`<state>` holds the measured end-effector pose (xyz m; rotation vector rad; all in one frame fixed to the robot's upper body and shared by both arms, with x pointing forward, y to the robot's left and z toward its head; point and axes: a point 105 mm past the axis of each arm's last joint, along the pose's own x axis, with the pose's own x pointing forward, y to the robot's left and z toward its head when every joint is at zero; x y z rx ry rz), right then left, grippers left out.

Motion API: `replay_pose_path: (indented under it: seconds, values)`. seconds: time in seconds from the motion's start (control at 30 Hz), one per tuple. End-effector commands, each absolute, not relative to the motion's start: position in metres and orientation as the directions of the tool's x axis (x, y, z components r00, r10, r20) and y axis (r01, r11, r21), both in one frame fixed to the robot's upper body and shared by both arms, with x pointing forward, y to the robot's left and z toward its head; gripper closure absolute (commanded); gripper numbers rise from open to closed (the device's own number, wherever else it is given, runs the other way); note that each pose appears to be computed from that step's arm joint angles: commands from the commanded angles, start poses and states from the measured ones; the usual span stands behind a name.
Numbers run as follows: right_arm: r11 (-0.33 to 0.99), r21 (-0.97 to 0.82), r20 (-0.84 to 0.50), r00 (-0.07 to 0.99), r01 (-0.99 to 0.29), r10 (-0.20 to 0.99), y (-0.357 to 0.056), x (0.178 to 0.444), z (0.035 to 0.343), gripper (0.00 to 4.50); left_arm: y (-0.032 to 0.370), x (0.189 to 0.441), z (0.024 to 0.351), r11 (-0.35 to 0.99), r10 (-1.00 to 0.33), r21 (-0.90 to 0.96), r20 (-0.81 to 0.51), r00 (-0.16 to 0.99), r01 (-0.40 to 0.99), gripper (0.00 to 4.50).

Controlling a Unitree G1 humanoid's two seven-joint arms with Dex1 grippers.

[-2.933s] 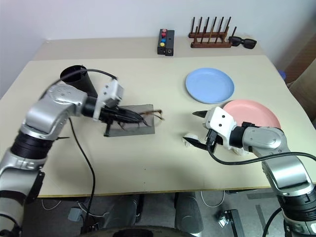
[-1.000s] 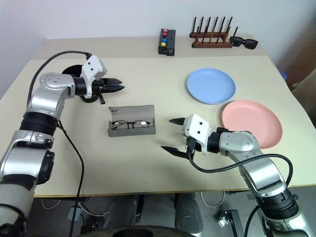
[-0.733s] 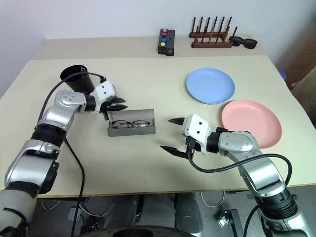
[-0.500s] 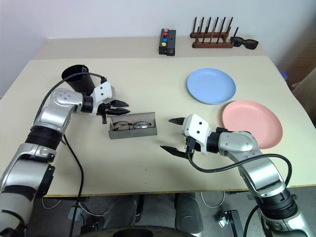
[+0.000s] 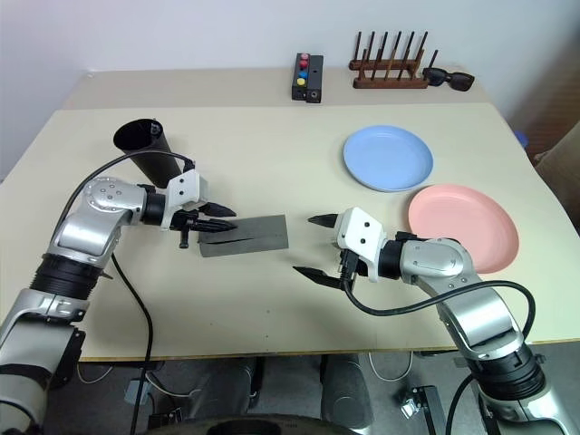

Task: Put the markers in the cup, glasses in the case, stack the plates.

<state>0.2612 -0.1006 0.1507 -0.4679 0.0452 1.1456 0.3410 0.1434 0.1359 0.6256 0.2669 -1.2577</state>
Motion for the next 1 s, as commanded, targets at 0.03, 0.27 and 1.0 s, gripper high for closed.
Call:
replay_pose_path:
  seconds: [0.03, 0.27, 1.0]
  values:
    - [0.304, -0.358, -0.241, 0.402, -0.883, 0.883, -0.094, 0.257, 0.16, 0.0, 0.145, 0.337, 0.125, 0.142, -0.77, 0.309, -0.562, 0.301, 0.94, 3.31]
    - [0.31, -0.371, -0.239, 0.412, -0.876, 0.879, -0.095, 0.259, 0.161, 0.0, 0.14, 0.345, 0.144, 0.225, -0.828, 0.326, -0.432, 0.356, 0.918, 3.31]
    - [0.559, -0.707, -0.232, 0.888, -0.434, 0.396, -0.194, 0.395, 0.152, 0.0, 0.131, 0.281, 0.19, 0.292, -0.941, 0.249, -0.095, 0.324, 0.923, 3.31]
